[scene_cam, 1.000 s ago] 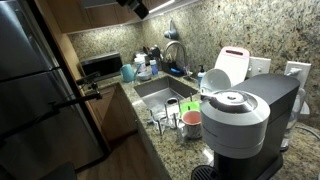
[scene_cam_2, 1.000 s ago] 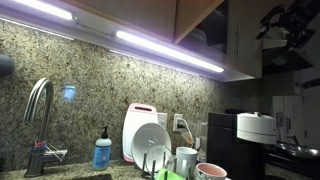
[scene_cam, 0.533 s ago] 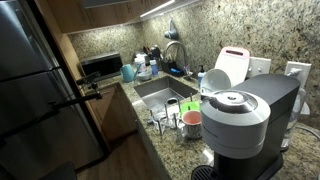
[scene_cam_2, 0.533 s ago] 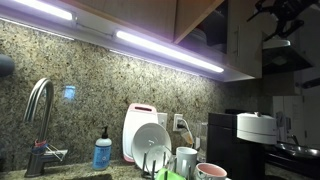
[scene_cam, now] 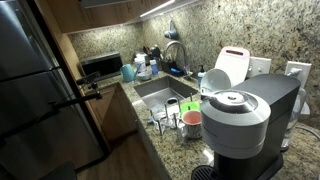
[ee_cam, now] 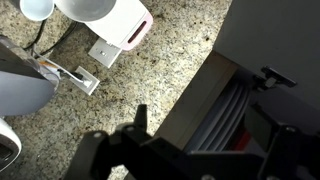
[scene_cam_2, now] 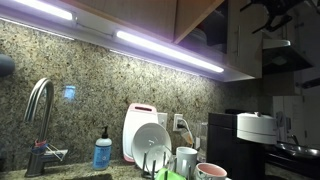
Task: Take the orange lid out of the open cupboard and put it on the counter
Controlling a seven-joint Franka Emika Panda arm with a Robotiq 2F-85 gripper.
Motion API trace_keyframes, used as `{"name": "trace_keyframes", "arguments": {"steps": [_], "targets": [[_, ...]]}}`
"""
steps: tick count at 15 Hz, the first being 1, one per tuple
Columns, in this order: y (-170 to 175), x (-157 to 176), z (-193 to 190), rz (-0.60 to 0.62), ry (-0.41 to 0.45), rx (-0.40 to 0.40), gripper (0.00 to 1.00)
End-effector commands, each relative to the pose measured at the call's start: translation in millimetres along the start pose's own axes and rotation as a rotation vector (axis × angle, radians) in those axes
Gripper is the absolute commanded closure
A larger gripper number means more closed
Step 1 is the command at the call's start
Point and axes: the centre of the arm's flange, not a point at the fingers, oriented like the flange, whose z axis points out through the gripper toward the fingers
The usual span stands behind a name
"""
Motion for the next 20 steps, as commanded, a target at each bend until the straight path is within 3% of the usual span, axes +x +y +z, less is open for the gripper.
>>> {"name": "trace_keyframes", "arguments": {"steps": [1,7,12,20], "targets": [[0,0,0,0.000,0.000,0.000,0.00],[-1,1,0,0.001,0.002,0.002,0.00],[-35,-1,14,-0.006,0.028,0.020,0.00],[-79,40,39,-0.001,0.084,0.046,0.00]]}}
